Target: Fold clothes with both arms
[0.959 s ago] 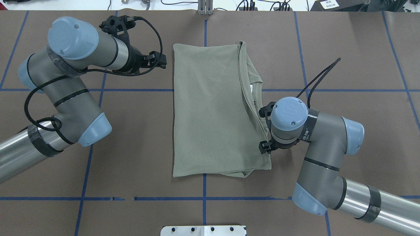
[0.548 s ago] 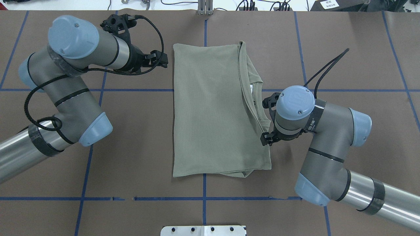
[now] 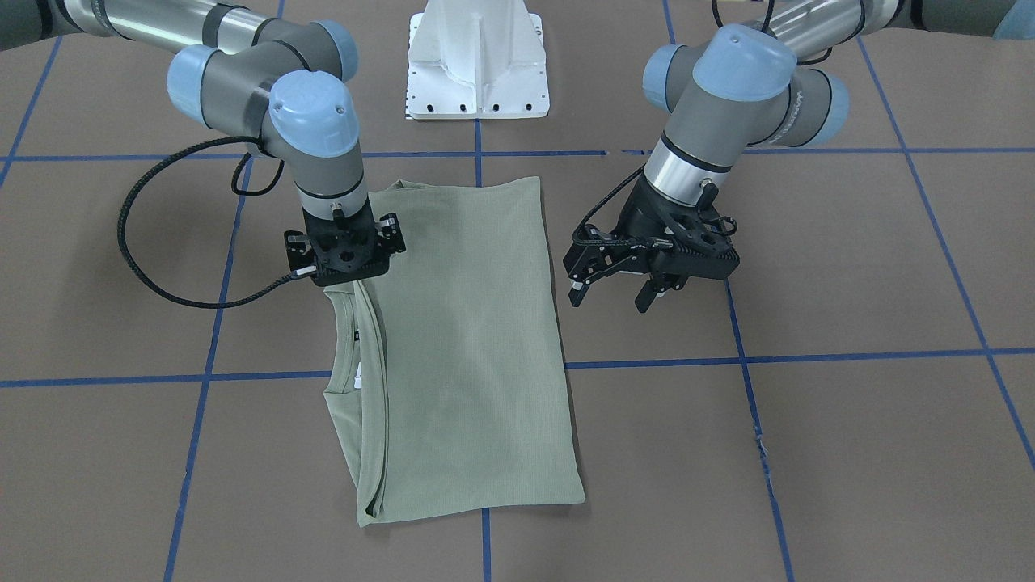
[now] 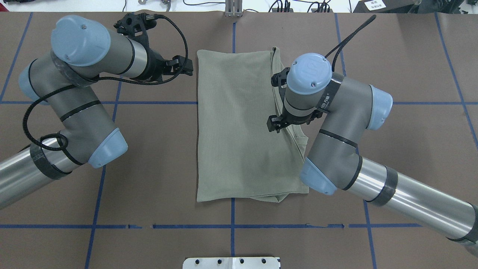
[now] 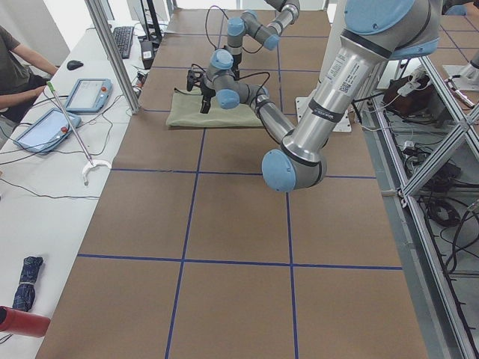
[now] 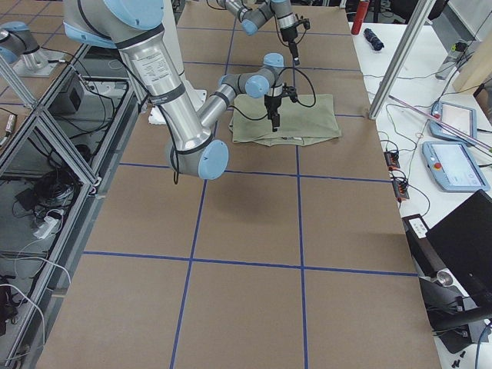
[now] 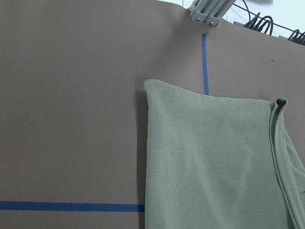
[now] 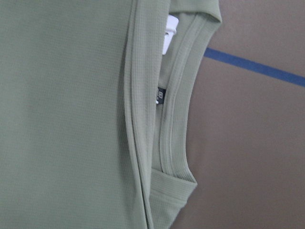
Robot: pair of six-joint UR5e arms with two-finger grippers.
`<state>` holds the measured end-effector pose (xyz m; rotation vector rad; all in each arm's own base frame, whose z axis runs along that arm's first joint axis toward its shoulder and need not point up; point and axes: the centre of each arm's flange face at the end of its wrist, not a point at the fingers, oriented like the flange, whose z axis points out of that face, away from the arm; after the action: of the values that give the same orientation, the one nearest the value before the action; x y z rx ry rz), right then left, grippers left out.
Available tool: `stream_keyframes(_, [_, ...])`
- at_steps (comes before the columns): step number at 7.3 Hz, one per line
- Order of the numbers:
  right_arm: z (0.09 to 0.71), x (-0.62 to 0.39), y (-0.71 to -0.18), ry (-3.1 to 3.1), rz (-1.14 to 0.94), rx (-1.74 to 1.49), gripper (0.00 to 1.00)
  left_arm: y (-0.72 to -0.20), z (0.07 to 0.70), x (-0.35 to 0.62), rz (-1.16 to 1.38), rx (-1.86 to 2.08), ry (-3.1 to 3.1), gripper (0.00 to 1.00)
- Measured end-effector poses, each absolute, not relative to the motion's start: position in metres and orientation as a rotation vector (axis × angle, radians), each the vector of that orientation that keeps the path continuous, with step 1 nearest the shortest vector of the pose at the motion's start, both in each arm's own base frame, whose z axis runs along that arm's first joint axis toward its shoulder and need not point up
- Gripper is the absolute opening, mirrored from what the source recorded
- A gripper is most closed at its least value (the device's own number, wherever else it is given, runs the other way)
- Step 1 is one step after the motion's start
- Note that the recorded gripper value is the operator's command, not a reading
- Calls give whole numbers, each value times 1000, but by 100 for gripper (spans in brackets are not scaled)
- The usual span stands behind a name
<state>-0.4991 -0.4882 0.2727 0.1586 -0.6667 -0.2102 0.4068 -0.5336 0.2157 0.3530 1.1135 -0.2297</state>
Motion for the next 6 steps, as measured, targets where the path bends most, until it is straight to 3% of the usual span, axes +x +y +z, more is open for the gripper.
stream_keyframes(6, [310,-519,-556,-644,-220,180,100,-532,210,405,-222,377,1142,100])
